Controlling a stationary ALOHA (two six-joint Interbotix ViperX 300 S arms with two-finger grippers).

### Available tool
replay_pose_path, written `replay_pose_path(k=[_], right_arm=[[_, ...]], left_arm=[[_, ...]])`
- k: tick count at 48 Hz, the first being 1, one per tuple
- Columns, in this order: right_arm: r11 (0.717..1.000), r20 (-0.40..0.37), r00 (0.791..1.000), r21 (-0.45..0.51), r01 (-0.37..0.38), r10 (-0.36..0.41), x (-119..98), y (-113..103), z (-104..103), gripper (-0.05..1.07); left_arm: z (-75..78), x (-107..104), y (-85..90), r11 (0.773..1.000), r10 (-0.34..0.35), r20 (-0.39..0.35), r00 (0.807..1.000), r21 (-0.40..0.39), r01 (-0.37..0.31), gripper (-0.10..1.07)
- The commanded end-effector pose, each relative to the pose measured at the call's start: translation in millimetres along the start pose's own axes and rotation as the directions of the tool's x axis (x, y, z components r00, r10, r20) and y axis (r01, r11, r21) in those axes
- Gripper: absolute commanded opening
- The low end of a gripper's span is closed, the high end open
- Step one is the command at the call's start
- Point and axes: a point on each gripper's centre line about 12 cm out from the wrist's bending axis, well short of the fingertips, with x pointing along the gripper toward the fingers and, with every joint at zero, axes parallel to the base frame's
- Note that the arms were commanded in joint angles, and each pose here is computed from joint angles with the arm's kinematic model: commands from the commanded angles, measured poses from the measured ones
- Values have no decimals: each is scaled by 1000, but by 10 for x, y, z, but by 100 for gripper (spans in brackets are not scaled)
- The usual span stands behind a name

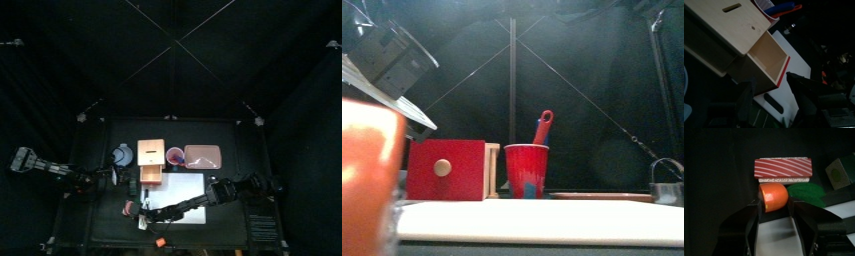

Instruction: Put carrot in drawer

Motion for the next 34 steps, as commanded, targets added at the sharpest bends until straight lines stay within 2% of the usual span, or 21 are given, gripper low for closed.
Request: replay_pose_path(k=[1,13,22,28,34], right_arm=[[999,60,998,22,-25,24,-204,30,293,64],[999,100,994,21,-34,32,-405,26,481,63],[998,90,995,46,-41,37,-421,29,472,65],[994,95,994,87,-66,58,-477,65,544,73],[988,110,991,127,-92,78,-535,93,658,92]], left_arm=[[30,12,-29,1000,-6,9,1000,0,6,88],[30,12,-29,1000,-6,9,1000,0,6,88],[21,12,-29,1000,-5,2,1000,0,5,88],[16,12,-29,1000,-5,-3,1000,0,5,88],[16,12,-30,1000,-6,-3,1000,2,6,87]])
